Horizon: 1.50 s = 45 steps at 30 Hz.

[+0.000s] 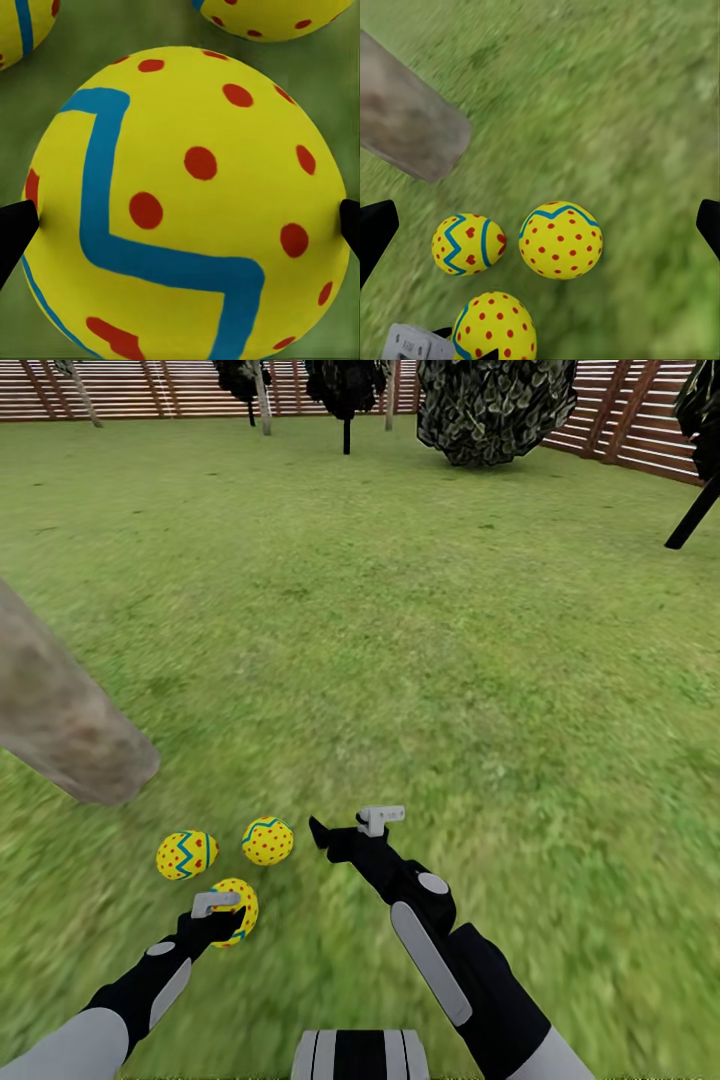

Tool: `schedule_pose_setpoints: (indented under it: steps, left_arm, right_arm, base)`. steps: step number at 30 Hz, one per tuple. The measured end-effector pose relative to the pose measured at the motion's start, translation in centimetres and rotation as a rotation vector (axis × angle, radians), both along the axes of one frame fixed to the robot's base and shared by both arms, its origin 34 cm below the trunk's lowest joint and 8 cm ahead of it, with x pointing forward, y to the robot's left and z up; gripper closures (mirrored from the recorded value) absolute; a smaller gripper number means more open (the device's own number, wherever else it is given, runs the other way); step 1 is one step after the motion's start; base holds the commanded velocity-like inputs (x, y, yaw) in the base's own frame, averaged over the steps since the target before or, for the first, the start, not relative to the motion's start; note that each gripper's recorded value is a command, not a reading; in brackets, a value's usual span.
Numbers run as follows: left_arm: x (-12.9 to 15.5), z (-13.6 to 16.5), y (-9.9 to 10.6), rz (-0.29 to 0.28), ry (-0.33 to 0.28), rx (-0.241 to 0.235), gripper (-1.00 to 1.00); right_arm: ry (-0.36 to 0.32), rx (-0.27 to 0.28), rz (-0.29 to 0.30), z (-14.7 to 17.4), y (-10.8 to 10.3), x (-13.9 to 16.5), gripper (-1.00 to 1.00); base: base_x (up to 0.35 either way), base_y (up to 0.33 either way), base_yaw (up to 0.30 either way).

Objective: Take the three Easter eggs out of the wicker basket on the lawn in the garden, then place them on the lawn next to a single tree (choose any tree) so that all three eggs are next to the same tree and none are left in the basket.

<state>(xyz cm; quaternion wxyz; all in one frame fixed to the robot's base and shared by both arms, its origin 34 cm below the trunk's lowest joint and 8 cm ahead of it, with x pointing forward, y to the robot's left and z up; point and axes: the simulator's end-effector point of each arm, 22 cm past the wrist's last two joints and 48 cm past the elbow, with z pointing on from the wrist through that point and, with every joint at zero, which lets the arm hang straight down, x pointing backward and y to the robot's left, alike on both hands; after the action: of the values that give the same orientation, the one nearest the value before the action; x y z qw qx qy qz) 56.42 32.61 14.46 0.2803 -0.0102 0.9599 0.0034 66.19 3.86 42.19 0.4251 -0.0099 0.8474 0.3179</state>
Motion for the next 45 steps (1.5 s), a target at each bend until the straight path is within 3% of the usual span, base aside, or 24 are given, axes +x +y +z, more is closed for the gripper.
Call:
schedule_pose_setpoints:
  steps: [15, 21, 44, 45]
  left_arm:
    - [-1.3, -2.0, 0.1, 0.002, 0.029, 0.002, 1.00]
    - [-0.4, -2.2, -0.2, -0.001, 0.010, -0.006, 1.00]
    - [0.1, -2.2, -0.3, -0.001, -0.006, -0.009, 1.00]
    - [0.1, -2.2, -0.3, -0.001, -0.006, -0.009, -1.00]
  right_arm:
    - [0.044, 0.000, 0.001, -2.7, 0.1, -0.4, -1.00]
    - [0.068, 0.001, 0.001, -4.1, 0.1, -0.7, -1.00]
    - [0.077, 0.000, 0.001, -4.6, 0.1, -0.8, -1.00]
    - [0.077, 0.001, 0.001, -4.6, 0.1, -0.8, -1.00]
  base:
    - [0.000, 0.000, 0.000]
    - [0.000, 0.000, 0.000]
    - [0.000, 0.000, 0.000]
    - [0.000, 0.000, 0.000]
